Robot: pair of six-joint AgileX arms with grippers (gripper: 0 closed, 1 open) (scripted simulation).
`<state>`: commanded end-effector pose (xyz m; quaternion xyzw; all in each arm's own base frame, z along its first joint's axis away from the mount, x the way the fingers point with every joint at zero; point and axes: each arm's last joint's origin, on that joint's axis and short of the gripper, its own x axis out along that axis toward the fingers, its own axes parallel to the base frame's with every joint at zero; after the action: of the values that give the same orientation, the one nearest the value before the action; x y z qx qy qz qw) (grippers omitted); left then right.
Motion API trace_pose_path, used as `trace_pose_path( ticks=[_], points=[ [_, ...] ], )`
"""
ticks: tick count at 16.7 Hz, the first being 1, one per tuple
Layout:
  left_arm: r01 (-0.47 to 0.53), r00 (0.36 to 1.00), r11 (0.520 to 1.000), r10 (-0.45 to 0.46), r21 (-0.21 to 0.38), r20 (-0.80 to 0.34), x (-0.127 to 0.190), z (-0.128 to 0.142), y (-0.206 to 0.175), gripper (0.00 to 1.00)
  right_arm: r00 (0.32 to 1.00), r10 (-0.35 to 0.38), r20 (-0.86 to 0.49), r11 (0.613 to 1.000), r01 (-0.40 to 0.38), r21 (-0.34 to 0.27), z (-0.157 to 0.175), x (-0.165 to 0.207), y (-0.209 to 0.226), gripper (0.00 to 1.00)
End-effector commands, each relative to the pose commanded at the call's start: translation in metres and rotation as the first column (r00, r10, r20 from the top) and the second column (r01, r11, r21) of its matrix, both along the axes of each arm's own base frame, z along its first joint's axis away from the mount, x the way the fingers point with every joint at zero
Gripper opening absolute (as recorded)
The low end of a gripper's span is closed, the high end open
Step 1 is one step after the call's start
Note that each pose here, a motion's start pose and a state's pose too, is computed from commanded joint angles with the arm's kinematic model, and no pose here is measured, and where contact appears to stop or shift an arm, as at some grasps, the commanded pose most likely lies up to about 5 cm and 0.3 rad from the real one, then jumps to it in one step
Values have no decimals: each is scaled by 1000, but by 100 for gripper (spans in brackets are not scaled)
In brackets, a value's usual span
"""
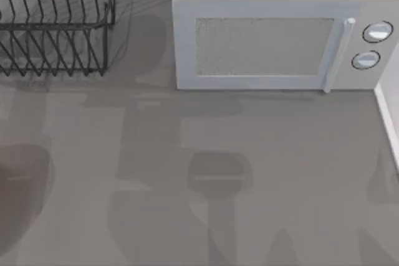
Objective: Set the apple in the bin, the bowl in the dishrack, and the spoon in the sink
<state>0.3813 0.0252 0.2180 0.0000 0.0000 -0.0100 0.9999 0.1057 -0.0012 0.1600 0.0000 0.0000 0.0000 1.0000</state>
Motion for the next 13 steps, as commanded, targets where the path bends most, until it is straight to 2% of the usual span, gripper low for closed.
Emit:
trace_pose_path(
  ticks=[9,13],
  points=[
    [-2,1000,1000,2,0,1,0,0,1,100,1000,0,0,1000,0,0,0,0,0,100],
    [-18,998,1000,18,1,54,-16,25,1,100,1000,0,0,1000,0,0,0,0,0,100]
  ],
)
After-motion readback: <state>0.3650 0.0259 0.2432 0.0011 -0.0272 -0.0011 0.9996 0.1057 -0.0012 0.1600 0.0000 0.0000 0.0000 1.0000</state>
